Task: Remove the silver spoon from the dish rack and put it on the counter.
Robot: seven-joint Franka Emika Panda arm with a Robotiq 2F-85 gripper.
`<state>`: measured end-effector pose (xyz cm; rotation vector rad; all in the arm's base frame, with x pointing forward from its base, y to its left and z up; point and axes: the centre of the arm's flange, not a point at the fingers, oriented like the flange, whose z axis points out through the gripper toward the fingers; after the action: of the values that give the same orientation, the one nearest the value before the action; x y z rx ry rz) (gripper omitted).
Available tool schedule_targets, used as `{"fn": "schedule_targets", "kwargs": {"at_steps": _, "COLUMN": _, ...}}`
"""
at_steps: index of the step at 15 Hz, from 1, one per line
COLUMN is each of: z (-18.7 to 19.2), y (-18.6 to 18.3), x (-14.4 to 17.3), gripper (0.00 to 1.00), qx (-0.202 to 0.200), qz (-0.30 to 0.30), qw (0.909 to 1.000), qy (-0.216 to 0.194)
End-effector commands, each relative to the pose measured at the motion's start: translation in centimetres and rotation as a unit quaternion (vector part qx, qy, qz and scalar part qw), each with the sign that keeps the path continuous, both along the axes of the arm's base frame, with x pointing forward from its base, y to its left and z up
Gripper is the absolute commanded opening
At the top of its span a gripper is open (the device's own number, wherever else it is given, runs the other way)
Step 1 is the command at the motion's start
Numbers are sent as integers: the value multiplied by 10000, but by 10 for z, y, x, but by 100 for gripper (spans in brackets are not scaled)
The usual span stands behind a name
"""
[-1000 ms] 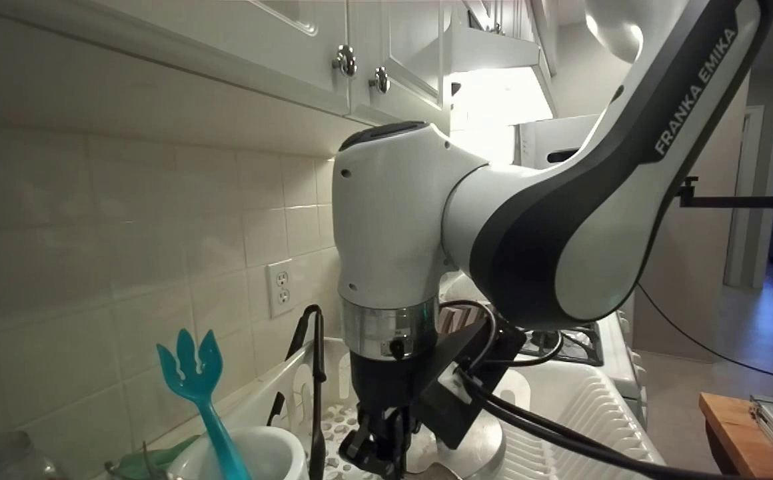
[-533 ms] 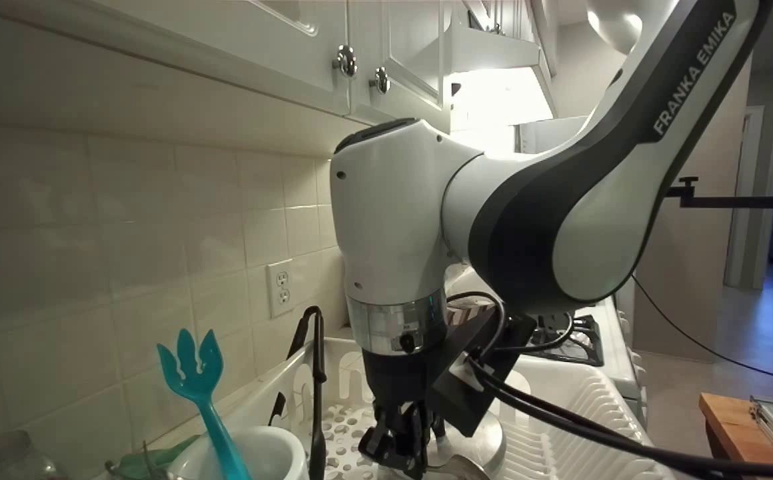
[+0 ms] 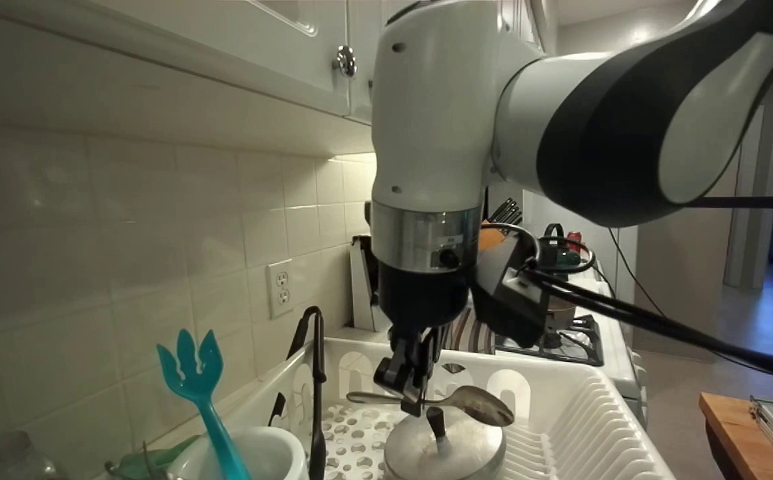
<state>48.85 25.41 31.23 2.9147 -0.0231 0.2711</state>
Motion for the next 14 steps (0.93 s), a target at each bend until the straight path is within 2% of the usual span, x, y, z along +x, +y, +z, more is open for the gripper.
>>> {"fn": "schedule_targets", "kwargs": {"at_steps": 1, "z": 22, "y": -11, "x": -34, "gripper": 2, "qx": -290, "qz": 522, "qw": 9981, "qy": -127}}
{"fn": "schedule_targets", "kwargs": {"at_steps": 5, "z": 25, "y": -24, "x": -61, "gripper": 2, "qx": -539, "qz": 663, "qw": 9961, "qy": -197}}
{"fn": "schedule_targets", "kwargs": {"at_steps": 10, "z": 25, "y": -59, "x": -90, "gripper": 2, "qx": -770, "qz": 586, "qw": 9950, "qy": -252}}
{"fn": "schedule_targets", "kwargs": {"at_steps": 14, "z": 29, "y": -90, "x": -90, "gripper": 2, "qx": -956, "qz": 661, "qw": 9923, "qy": -434}}
